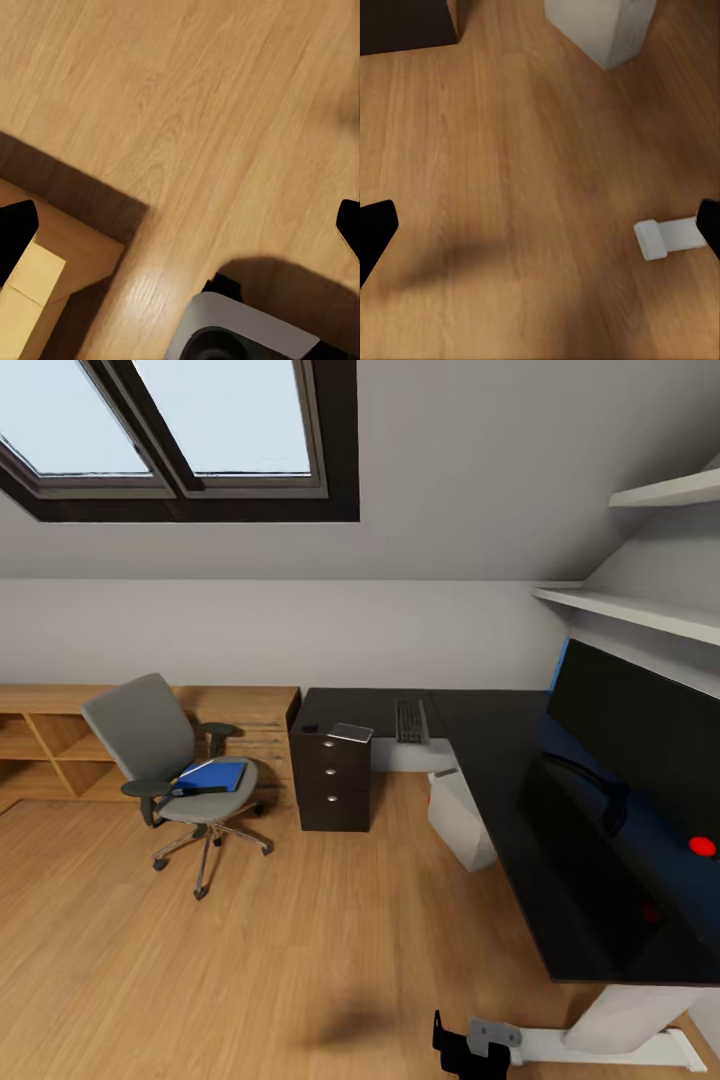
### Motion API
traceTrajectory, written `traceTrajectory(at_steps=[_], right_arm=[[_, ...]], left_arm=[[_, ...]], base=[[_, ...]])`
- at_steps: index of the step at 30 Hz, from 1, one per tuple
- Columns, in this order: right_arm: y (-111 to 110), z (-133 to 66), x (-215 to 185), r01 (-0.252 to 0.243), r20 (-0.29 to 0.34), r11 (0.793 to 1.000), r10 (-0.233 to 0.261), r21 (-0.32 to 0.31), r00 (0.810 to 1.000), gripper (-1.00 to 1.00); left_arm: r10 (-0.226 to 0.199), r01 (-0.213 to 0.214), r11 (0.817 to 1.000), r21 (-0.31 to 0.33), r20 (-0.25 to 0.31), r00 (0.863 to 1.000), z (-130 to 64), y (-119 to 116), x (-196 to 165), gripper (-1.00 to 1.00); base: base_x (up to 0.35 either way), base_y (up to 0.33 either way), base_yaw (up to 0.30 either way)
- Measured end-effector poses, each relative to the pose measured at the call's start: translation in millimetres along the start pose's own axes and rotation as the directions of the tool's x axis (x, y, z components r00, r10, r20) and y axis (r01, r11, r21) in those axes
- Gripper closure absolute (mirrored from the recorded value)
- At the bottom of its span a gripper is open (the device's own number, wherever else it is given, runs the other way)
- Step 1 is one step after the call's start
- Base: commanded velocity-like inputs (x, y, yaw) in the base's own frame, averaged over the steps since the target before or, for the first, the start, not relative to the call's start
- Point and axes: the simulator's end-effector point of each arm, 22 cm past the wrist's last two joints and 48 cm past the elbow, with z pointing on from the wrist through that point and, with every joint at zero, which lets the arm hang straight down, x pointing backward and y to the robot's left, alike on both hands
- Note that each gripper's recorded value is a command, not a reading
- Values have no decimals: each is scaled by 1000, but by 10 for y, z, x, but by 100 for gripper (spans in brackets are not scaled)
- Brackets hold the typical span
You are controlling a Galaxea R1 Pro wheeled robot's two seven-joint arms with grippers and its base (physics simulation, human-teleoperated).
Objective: In the bedroom, organize the workspace by keeping the computer under the desk, ensuring the monitor is on the desk, placing the keyboard on the desk next to the monitor, placing the mouse on the desk next to the keyboard, moving the folder from the swivel chair onto the desk next to the mouse, stacking the notebook on top of the folder with the pen on top of the notebook, and positioning the swivel chair next to the desk.
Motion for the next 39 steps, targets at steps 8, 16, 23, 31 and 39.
traceTrajectory(at_steps=[8,16,23,31,39], right_arm=[[14,-3,1,-1,0,1000,1,-2,1000,-100],[13,-3,3,-1,-1,1000,1,-1,1000,-100],[13,-4,5,-1,-1,1000,1,-2,1000,-100],[9,-4,7,0,-1,1000,0,-1,1000,-100],[17,-3,3,0,-1,1000,0,-3,1000,-100]], left_arm=[[1,-1,1000,0,-1,1000,0,0,5,-100],[0,0,1000,1,-2,1000,-1,-5,6,-100],[-6,6,1000,15,-7,1000,-28,-98,40,-100],[-7,8,1000,15,-6,1000,-30,-104,40,-100],[-6,6,1000,15,-9,1000,-31,-101,55,-100]], base=[[320,8,0],[321,0,0],[321,45,0],[321,70,0],[321,73,-3]])
